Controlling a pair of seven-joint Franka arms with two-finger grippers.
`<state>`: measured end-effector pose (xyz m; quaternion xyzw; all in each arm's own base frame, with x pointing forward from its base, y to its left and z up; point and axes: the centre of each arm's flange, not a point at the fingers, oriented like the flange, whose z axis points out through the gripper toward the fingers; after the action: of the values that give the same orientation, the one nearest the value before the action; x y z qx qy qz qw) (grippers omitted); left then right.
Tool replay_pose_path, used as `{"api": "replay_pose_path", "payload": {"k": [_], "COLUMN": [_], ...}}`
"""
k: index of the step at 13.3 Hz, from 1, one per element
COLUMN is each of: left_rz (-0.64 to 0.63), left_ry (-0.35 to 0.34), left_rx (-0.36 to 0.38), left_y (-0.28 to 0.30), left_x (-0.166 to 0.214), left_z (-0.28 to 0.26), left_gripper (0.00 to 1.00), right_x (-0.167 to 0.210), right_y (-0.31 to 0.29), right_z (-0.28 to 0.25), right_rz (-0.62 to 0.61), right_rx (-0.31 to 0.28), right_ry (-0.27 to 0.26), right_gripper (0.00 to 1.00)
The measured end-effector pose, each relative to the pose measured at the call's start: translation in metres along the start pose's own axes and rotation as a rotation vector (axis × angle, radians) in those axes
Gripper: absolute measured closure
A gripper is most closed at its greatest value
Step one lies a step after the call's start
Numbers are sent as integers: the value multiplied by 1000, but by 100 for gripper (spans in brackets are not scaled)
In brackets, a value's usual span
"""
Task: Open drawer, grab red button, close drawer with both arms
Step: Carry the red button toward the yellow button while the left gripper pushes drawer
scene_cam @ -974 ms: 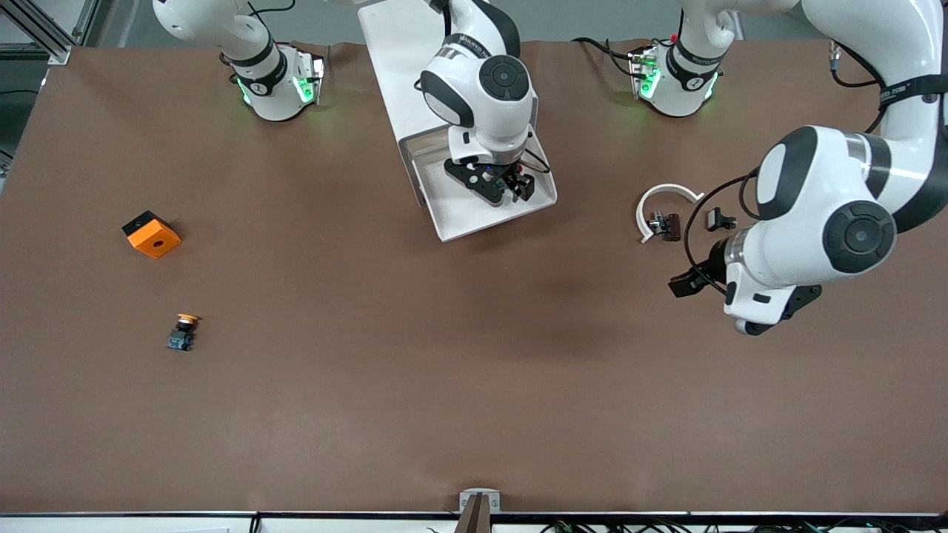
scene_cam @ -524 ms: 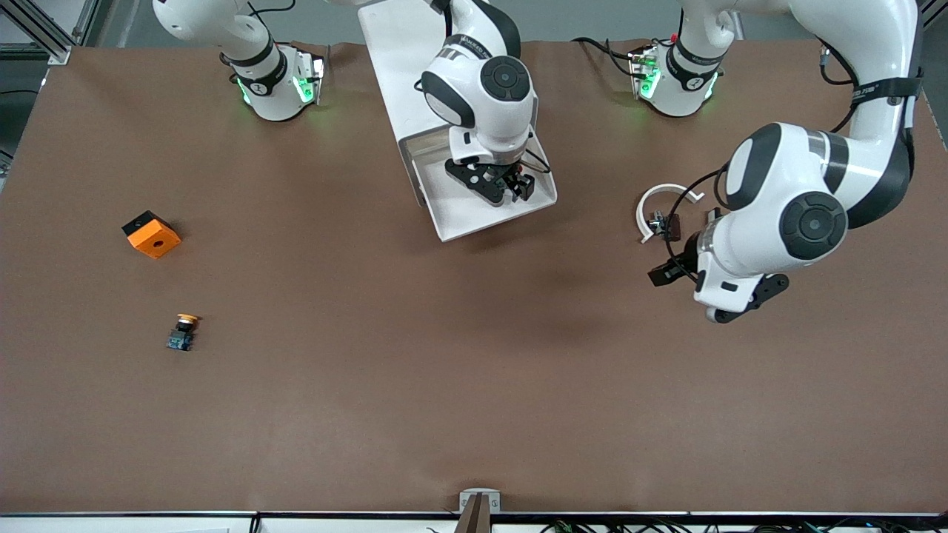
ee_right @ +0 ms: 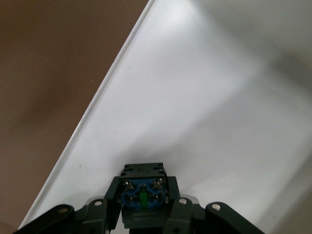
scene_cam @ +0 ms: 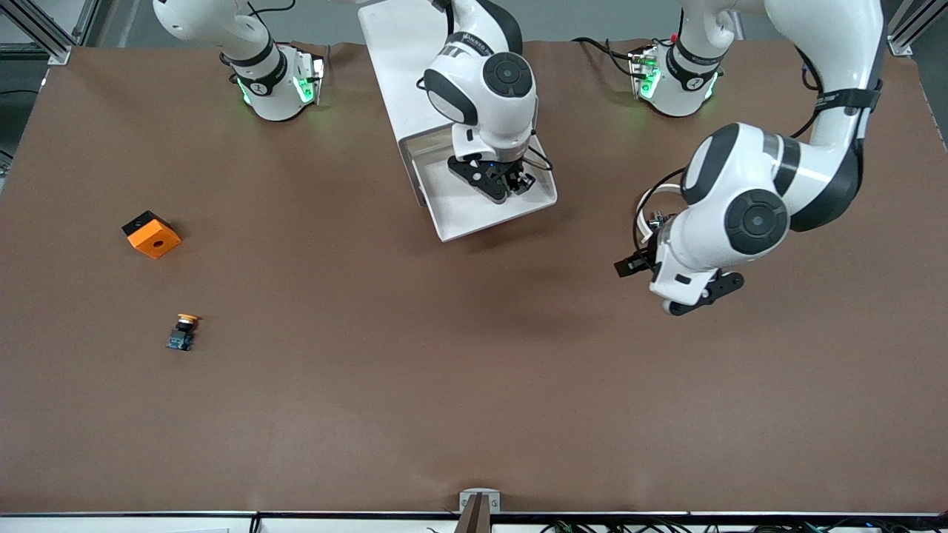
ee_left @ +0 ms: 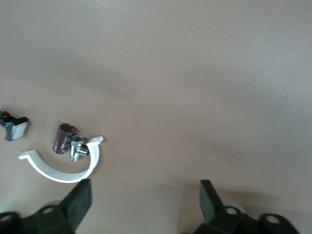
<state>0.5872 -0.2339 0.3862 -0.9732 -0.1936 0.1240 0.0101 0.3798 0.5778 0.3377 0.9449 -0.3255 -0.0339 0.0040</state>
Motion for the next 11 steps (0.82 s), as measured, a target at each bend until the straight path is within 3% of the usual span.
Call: {"api": "replay_pose_path", "payload": {"k": [4,6,9,11], "left_rz": [56,80,133,187], "left_ry": [-17,-33,-49,-40], "left_rx": [-9,-5,11,10], "left_y": [30,44,69,97], "left_x": [-13,-19,-36,-61], "left_z": [27,43,65,80], "left_gripper": [0,0,0,0], "right_x": [13,40,107,177], "right_y": [-8,-12,-7,7], "right_z": [-20,-49,-94,-118], "right_rz": [17,-1,-88,-158], "right_rx": [32,9,-28,-26], "right_ry": [2,1,-8,-14], "right_gripper": [59,59,59,59]}}
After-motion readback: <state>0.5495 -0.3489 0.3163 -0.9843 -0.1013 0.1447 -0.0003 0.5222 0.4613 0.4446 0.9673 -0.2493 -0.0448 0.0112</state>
